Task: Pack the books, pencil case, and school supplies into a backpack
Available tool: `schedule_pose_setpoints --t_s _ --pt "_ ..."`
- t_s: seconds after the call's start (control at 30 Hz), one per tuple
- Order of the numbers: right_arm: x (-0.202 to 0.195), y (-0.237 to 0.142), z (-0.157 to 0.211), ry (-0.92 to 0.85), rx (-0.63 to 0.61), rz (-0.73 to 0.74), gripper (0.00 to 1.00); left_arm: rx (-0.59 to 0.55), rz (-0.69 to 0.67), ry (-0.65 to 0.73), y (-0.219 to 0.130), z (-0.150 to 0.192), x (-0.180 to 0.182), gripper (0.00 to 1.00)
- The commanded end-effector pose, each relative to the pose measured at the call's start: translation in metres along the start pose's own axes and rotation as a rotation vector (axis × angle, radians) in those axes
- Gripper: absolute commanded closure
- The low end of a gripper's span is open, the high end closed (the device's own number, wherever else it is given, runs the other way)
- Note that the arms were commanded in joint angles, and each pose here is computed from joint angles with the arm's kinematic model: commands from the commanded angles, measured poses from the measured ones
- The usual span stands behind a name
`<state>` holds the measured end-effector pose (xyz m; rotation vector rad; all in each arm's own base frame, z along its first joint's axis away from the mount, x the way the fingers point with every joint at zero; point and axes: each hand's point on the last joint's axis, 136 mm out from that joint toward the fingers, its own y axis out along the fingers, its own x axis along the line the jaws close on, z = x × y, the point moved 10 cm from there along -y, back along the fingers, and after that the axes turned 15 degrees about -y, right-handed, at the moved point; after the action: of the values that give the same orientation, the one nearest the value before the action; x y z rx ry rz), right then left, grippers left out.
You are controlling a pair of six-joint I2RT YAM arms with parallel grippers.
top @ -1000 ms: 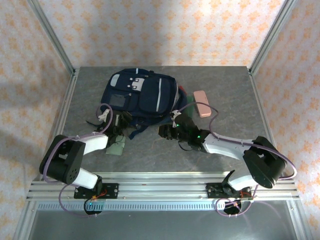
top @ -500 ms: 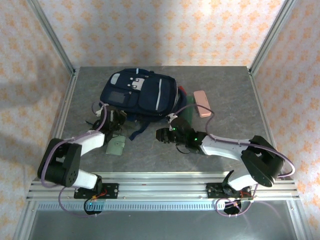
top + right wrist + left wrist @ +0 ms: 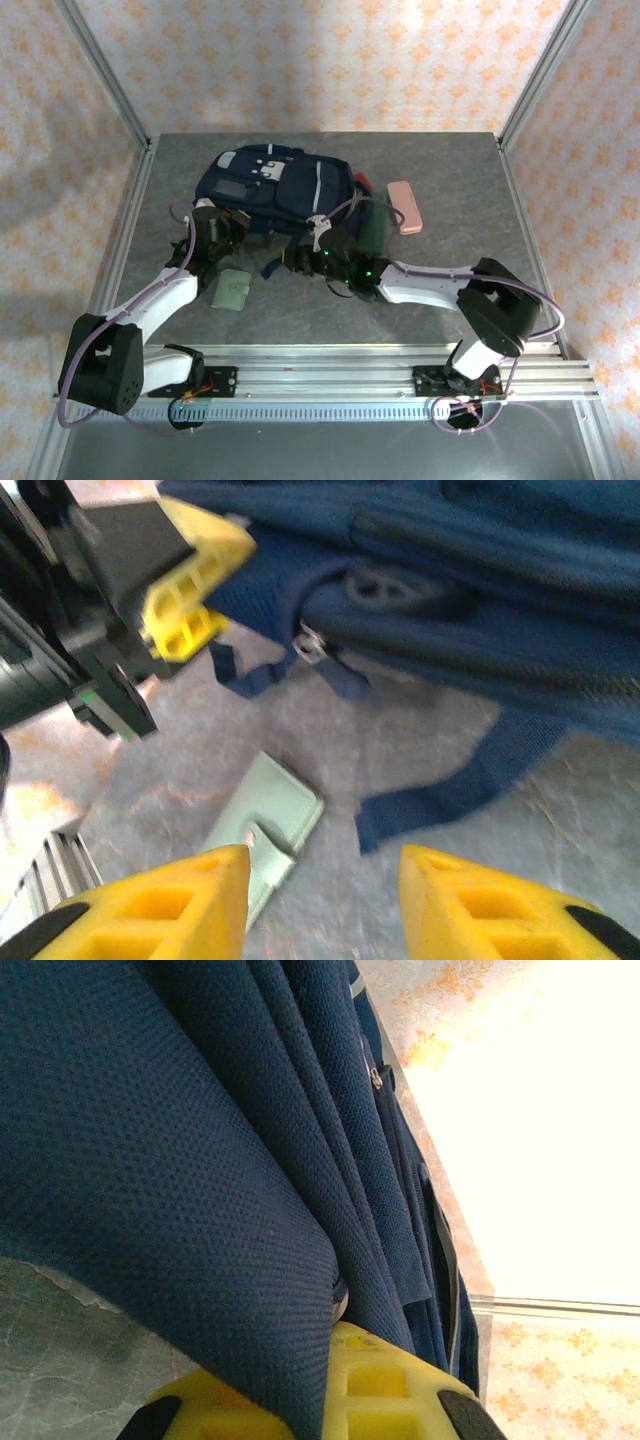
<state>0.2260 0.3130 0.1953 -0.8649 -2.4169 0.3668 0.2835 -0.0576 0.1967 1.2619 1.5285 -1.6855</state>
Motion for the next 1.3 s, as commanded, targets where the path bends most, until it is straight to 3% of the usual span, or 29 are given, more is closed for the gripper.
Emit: schedule_pose_setpoints --t_s 0.0,0.17,0.5,0.63,0.7,0.87,1.27 --pt "0.007 0.018 -0.017 -0.051 -0.08 -0.002 0.57 0.02 0.19 -0.018 -0.015 -0.002 -0.046 1.0" --pt "0.007 0.045 -0.019 -0.063 -0.068 0.014 0.57 0.036 0.2 -0.028 -0.016 -0.001 -0.048 1.0" --pt "-0.005 0.072 -0.026 -0.102 -0.13 0.22 0.55 0.07 0.231 -0.046 -0.019 0.001 -0.054 1.0" --pt "-0.007 0.084 -0.029 -0.139 -0.12 0.285 0.62 0.078 0.243 -0.056 -0.02 0.002 -0.056 1.0" --pt "-0.009 0.088 -0.026 -0.149 -0.103 0.296 0.77 0.073 0.248 -0.057 -0.02 0.001 -0.057 1.0" --pt "-0.011 0.078 -0.02 -0.144 -0.079 0.303 1.0 0.034 0.228 -0.03 -0.02 -0.001 -0.057 1.0" --pt "-0.037 0.016 0.012 -0.089 0.072 0.385 1.0 -0.084 0.116 0.075 -0.016 -0.015 -0.042 1.0"
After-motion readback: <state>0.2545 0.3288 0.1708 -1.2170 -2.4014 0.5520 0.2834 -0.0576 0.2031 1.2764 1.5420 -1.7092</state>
